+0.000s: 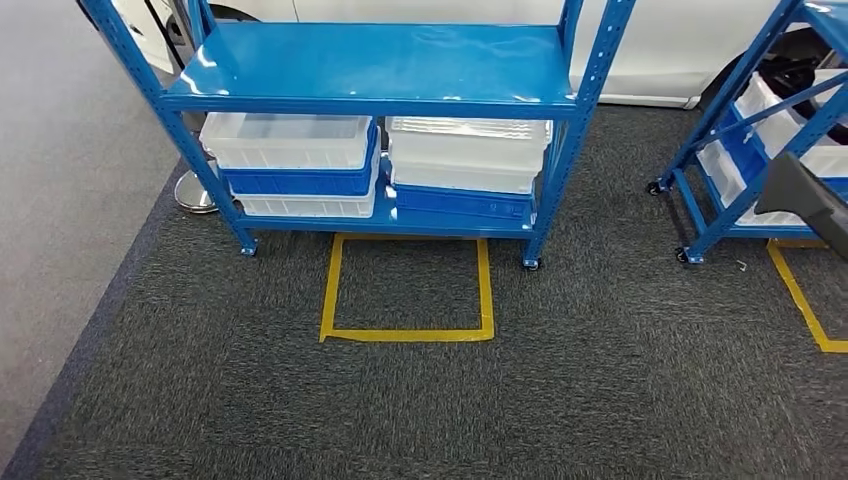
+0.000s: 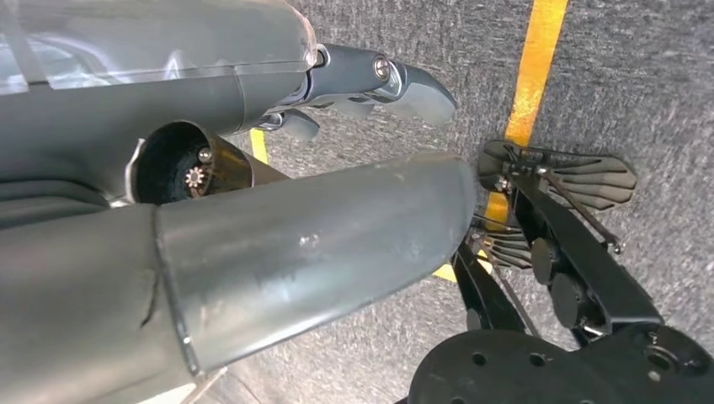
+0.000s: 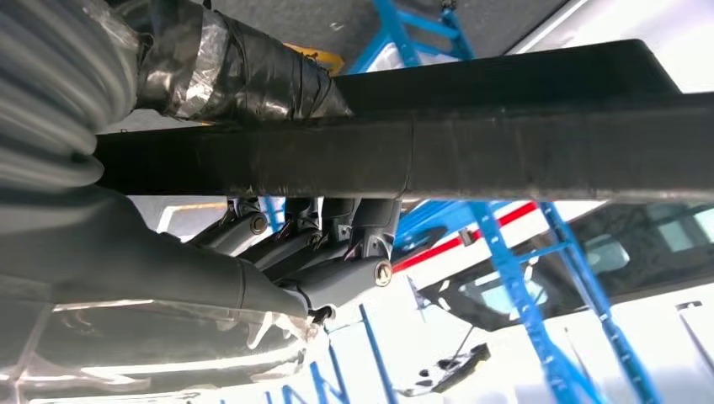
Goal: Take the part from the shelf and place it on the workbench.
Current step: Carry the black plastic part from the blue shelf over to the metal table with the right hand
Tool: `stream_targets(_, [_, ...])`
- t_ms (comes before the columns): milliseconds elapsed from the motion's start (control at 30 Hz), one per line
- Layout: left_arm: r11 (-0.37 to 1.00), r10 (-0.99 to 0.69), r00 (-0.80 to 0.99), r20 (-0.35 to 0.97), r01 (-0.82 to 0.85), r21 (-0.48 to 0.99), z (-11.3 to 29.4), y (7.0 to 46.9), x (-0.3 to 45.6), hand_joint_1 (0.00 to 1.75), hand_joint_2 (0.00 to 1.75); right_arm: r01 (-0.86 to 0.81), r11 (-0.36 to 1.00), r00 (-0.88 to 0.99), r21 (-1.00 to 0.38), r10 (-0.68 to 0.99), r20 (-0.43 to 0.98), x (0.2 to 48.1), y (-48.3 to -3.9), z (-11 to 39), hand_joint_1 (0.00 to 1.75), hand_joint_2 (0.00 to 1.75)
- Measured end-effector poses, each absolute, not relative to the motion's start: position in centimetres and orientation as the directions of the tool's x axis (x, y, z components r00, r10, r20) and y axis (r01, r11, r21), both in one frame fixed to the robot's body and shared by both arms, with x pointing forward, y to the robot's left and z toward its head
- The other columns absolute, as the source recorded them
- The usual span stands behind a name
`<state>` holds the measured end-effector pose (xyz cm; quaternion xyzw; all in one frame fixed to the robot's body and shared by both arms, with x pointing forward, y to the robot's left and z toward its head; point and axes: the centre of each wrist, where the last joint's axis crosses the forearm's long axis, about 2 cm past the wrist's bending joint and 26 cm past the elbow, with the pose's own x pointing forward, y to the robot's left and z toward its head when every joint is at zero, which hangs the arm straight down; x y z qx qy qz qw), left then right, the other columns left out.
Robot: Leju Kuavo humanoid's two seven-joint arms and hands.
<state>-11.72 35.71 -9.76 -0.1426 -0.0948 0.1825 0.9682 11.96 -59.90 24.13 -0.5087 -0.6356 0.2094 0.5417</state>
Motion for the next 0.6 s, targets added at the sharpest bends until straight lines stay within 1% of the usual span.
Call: stream_targets(600, [0.895, 0.377, 0.917, 0.129, -0.324, -0.307, -9.6, 36.5, -12.1, 0.0, 0.0, 0.358, 0.406, 0.065, -0.841, 0.888, 0.456, 14.3, -58.9, 23.5, 1.75, 1.75])
